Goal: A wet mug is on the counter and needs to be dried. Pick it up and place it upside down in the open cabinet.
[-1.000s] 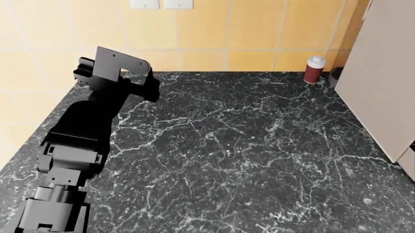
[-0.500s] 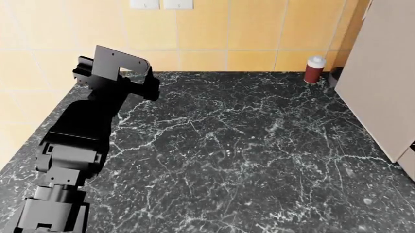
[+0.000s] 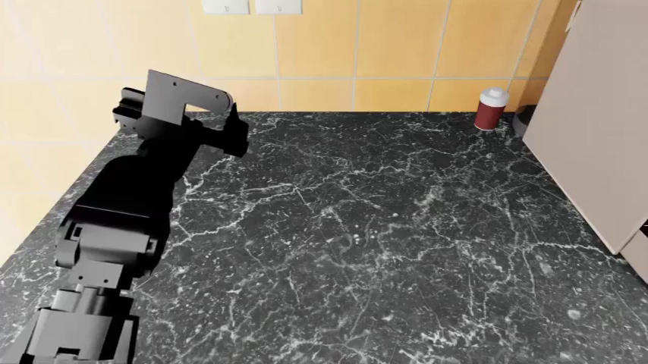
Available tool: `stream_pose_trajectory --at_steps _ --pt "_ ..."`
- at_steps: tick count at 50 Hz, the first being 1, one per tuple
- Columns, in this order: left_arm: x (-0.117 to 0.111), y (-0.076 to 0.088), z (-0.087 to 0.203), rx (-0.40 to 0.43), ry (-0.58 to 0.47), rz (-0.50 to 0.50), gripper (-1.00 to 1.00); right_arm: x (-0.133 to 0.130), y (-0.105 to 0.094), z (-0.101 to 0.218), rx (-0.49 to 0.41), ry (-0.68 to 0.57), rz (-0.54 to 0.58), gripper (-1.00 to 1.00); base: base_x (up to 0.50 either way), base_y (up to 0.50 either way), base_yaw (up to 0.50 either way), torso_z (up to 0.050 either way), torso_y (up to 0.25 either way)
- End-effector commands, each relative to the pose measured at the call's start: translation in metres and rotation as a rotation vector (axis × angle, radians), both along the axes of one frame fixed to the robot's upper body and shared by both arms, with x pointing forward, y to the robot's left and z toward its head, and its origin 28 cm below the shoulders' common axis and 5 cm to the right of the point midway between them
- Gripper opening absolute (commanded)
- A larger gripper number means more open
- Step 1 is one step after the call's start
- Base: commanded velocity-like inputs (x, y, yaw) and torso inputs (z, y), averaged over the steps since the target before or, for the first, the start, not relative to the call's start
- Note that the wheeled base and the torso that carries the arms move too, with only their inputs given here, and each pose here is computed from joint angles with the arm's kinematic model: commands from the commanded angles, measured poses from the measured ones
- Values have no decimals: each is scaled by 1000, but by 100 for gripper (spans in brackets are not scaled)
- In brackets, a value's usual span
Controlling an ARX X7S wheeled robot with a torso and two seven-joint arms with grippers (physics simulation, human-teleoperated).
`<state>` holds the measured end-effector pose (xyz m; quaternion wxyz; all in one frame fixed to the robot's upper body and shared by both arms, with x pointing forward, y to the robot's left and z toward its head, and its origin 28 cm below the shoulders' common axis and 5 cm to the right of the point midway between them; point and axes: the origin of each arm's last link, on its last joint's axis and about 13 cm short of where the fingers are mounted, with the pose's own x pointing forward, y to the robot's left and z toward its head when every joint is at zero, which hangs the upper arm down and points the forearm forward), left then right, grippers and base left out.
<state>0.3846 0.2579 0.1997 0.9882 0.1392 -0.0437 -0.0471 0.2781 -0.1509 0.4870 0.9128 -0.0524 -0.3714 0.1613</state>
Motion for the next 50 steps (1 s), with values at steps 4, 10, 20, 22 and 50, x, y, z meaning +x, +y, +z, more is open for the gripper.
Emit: stream_pose_trajectory --at_steps 4,10,20,22,50 --pt "2 0 -1 -2 2 5 100 -9 27 -35 -53 109 186 100 0 0 0 0 0" --pt "2 -1 0 -3 2 6 100 -19 42 -57 -94 163 286 100 0 0 0 0 0" --pt "3 -1 1 -8 3 6 100 -31 53 -77 -101 236 384 100 0 0 0 0 0" --pt "3 -1 2 -9 3 6 100 -32 55 -82 -105 247 397 100 0 0 0 0 0" --pt "5 -1 4 -20 1 9 100 -26 47 -138 0 363 457 100 0 0 0 0 0"
